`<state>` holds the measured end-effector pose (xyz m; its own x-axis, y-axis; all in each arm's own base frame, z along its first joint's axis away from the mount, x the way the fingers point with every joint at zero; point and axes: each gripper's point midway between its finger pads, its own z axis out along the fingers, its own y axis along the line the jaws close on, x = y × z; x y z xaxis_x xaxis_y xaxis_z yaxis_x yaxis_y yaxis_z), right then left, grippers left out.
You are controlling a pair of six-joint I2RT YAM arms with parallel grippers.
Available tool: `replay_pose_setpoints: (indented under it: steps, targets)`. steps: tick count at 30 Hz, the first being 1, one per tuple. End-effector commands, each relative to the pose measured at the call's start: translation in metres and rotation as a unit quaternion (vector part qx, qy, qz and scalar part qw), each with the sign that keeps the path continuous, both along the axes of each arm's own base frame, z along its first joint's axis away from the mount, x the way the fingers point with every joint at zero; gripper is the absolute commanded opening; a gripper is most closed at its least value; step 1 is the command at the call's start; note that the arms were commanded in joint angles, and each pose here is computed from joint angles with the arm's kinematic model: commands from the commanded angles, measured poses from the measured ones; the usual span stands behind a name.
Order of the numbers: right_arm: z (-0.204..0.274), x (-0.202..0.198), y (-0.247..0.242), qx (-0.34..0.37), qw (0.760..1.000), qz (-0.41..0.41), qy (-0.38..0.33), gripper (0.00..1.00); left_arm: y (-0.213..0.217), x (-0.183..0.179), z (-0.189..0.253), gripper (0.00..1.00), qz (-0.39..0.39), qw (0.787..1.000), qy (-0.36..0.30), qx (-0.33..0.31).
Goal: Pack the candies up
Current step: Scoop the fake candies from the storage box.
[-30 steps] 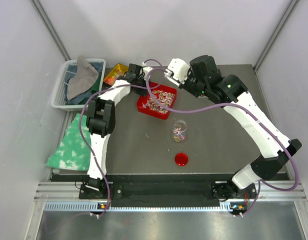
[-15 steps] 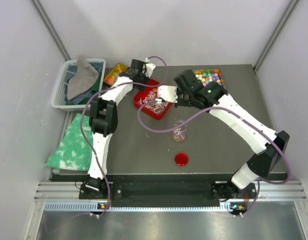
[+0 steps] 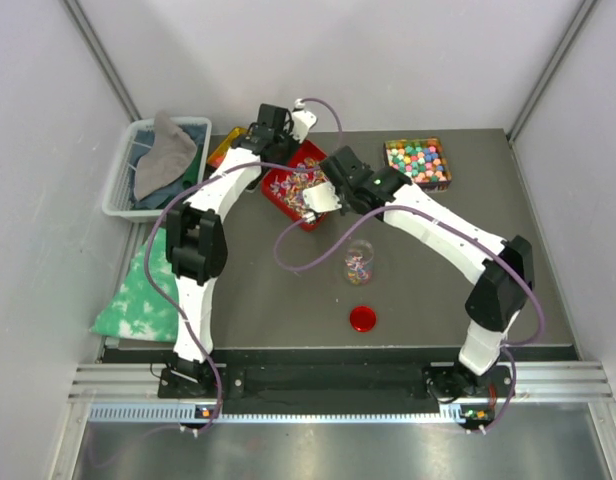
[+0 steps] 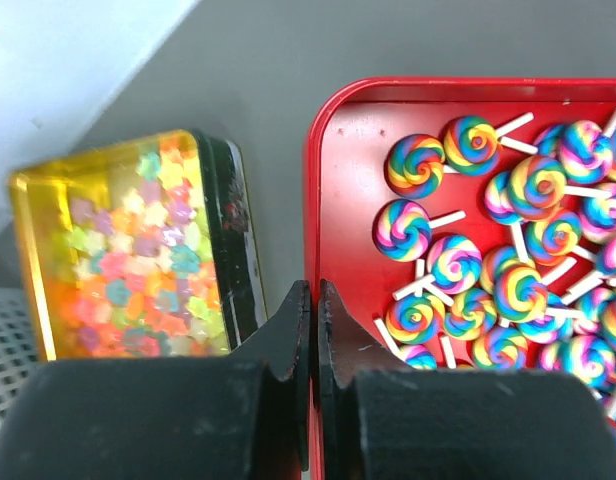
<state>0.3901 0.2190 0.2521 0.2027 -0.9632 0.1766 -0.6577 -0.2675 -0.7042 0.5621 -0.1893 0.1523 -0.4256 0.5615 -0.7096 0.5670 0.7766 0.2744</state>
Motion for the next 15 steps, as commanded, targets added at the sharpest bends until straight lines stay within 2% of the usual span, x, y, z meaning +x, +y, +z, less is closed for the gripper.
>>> replay_pose_setpoints:
  steps: [1, 6, 15]
  targets:
    - [0.019, 0.017, 0.011, -0.039, 0.998, 0.023, -0.052, 0.0, -0.027, -0.014, 0.1, 0.0, -0.051, 0.992, -0.105, -0.038]
    - [0.014, 0.029, 0.015, -0.08, 0.995, 0.03, -0.059, 0.0, -0.042, -0.033, 0.103, 0.0, -0.085, 0.991, -0.101, -0.031]
    - [-0.001, 0.027, 0.003, -0.18, 0.982, 0.051, -0.039, 0.0, -0.045, -0.045, 0.094, 0.0, -0.103, 0.989, -0.103, 0.004]
